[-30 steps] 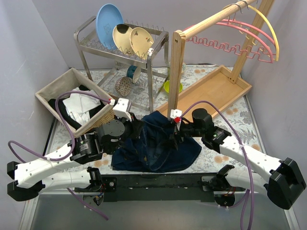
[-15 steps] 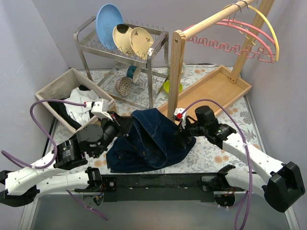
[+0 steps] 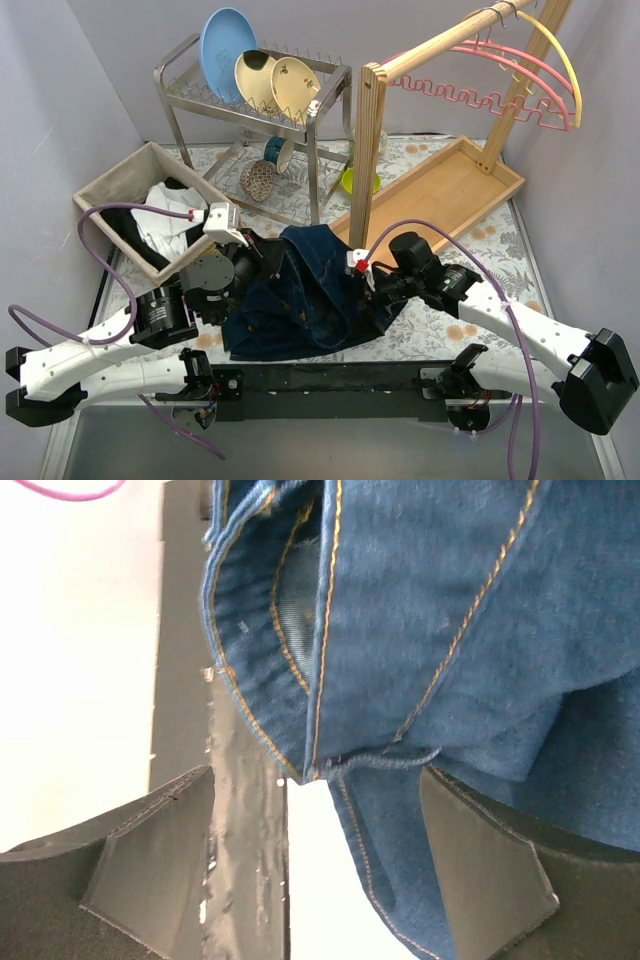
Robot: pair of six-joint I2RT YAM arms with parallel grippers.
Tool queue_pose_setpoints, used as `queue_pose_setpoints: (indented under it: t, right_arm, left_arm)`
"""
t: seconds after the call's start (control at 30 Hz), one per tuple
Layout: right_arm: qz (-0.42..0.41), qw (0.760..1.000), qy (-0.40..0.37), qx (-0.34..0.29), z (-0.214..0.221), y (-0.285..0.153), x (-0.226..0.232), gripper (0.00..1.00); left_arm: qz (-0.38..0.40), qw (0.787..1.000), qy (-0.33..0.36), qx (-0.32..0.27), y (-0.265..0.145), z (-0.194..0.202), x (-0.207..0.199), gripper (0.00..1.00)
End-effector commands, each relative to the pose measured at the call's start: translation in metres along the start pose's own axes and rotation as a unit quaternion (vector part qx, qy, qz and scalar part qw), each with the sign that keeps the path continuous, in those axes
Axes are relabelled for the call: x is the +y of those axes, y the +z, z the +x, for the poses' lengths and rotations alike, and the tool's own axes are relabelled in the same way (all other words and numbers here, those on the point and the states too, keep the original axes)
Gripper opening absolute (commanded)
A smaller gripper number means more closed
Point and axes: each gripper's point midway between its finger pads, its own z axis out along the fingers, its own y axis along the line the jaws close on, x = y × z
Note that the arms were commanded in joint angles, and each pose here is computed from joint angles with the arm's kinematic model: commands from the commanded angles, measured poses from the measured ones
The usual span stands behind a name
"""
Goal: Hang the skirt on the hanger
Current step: Move the skirt to the center of the board
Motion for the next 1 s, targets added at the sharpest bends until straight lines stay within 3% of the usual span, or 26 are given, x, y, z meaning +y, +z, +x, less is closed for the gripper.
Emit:
queue_pose_setpoints:
  t: [0.0,0.13,0.23,0.33,0.37,0.47,0.53,0.67,0.8,0.97]
  right_arm:
    - [0.081,0.997,0.008,-0.015,-0.016,0.004,-0.030,0.90]
    - [0.093,0.995,0.012,-0.026,-0.019,0.013,-0.035,0.86]
    - [0.100,0.995,0.017,-0.004,-0.012,0.020,-0.040,0.74]
    - [0.081,0.997,0.017,0.010,-0.008,0.026,-0.035,0.51]
    - [0.079,0.997,0.018,0.018,-0.006,0.024,-0.033,0.35]
    - [0.100,0.995,-0.008,0.022,-0.023,0.014,-0.037,0.11]
    - [0.134,0.990,-0.026,0.046,-0.026,0.000,-0.043,0.04]
    - [0.194,0.975,-0.105,0.032,-0.074,-0.047,-0.039,0.01]
    - [0.175,0.955,-0.241,-0.002,-0.135,-0.098,0.005,0.01]
    - [0.150,0.935,-0.320,-0.038,-0.187,-0.147,0.055,0.01]
  left_arm:
    - [0.002,0.998,-0.044,-0.051,0.002,-0.033,-0.012,0.00]
    - [0.008,0.997,-0.051,-0.060,0.002,-0.040,-0.018,0.00]
    - [0.007,0.997,-0.052,-0.062,0.001,-0.041,-0.016,0.00]
    - [0.005,0.997,-0.055,-0.062,-0.002,-0.042,-0.012,0.00]
    - [0.003,0.996,-0.056,-0.064,-0.003,-0.042,-0.011,0.00]
    - [-0.002,0.996,-0.058,-0.065,-0.011,-0.046,-0.003,0.00]
    - [-0.002,0.996,-0.058,-0.068,-0.020,-0.053,0.003,0.00]
    - [0.037,0.996,-0.044,-0.072,-0.043,-0.071,0.003,0.00]
    - [0.098,0.991,-0.022,-0.091,-0.073,-0.105,-0.006,0.00]
    - [0.202,0.969,0.016,-0.141,-0.123,-0.166,-0.032,0.00]
